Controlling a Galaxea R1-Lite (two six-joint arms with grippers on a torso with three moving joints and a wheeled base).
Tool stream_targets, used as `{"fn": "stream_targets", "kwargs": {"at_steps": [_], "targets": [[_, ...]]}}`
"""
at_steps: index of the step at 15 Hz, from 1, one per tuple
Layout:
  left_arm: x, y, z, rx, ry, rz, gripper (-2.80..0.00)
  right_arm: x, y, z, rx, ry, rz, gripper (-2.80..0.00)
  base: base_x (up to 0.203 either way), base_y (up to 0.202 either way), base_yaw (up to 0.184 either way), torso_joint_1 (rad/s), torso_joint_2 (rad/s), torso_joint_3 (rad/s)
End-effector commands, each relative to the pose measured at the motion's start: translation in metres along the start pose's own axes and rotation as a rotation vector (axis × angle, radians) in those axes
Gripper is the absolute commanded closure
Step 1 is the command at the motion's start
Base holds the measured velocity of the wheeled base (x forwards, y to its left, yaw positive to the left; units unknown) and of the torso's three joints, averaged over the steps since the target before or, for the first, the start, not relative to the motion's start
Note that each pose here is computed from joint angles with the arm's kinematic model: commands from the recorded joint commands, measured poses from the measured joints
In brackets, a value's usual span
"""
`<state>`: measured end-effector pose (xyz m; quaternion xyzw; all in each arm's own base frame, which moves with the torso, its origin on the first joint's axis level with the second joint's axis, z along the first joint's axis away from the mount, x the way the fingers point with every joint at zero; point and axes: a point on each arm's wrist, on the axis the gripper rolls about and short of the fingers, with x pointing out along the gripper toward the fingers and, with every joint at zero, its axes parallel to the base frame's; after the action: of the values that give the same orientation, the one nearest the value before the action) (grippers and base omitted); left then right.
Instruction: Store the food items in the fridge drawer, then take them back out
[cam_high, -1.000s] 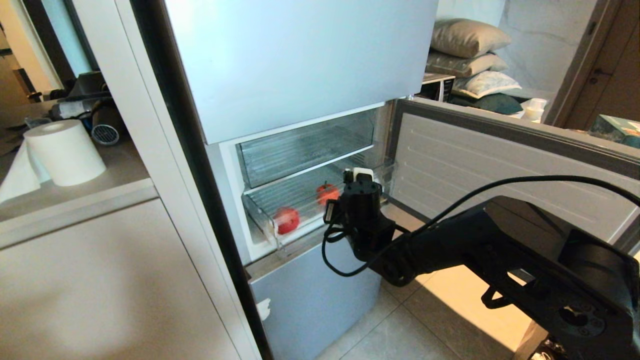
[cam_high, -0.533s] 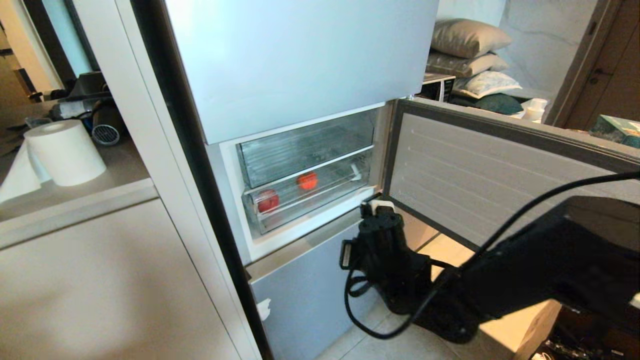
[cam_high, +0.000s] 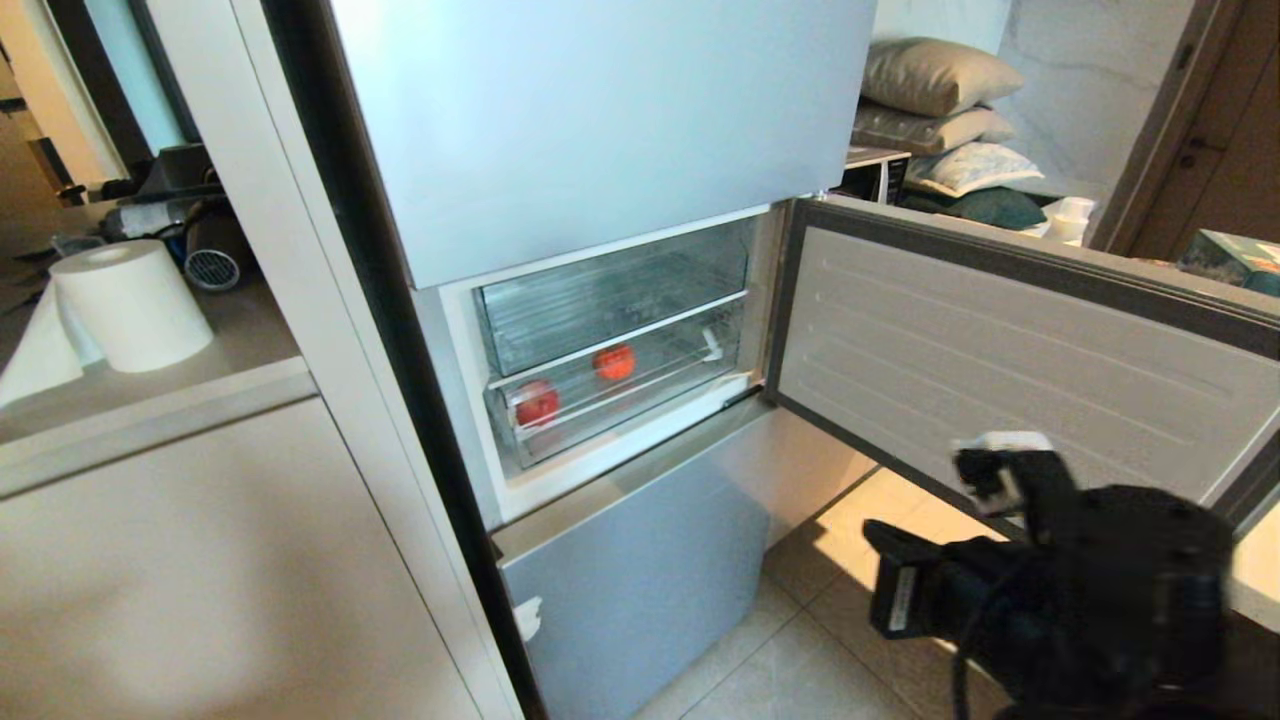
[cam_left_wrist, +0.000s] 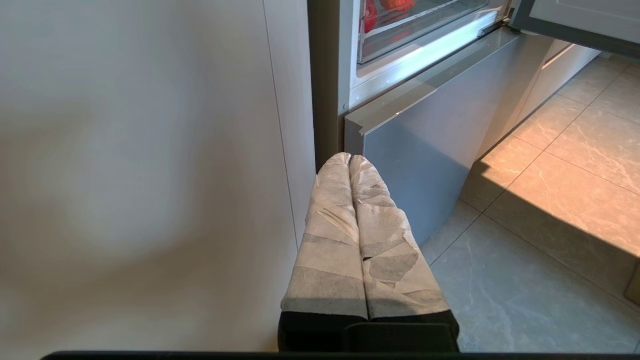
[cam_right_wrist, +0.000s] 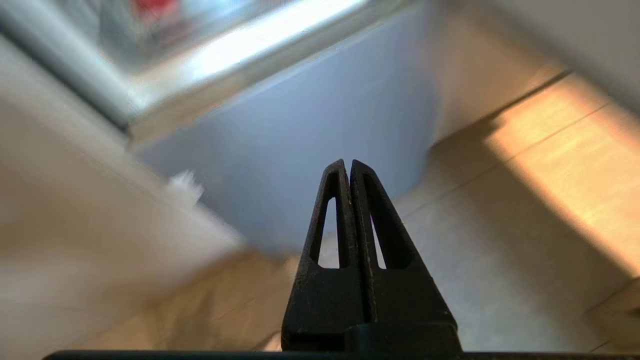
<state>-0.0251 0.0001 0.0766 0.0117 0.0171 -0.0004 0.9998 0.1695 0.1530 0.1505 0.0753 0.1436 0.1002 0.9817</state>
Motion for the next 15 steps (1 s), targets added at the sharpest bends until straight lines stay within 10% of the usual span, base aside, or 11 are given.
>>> {"fn": "stream_targets", "kwargs": {"at_steps": [1,4,9,15], "targets": [[0.000,0.000,0.000,0.001,0.002,0.000,0.00,-0.062,-0.056,0.039,0.108,-0.233,-0.062,0.00,0.000,0.000,0.000,0.000,0.00,0.000],[0.000,0.000,0.000,0.000,0.001,0.000,0.00,-0.117,-0.119,0.055,0.186,-0.442,-0.337,0.00,0.000,0.000,0.000,0.000,0.00,0.000],[0.000,0.000,0.000,0.000,0.001,0.000,0.00,-0.165,-0.157,0.053,0.367,-0.660,-0.732,0.00,0.000,0.000,0.000,0.000,0.00,0.000],[0.000,0.000,0.000,0.000,0.001,0.000,0.00,-0.145,-0.252,0.065,0.690,-0.665,-0.850,0.00,0.000,0.000,0.000,0.000,0.00,0.000]]}}
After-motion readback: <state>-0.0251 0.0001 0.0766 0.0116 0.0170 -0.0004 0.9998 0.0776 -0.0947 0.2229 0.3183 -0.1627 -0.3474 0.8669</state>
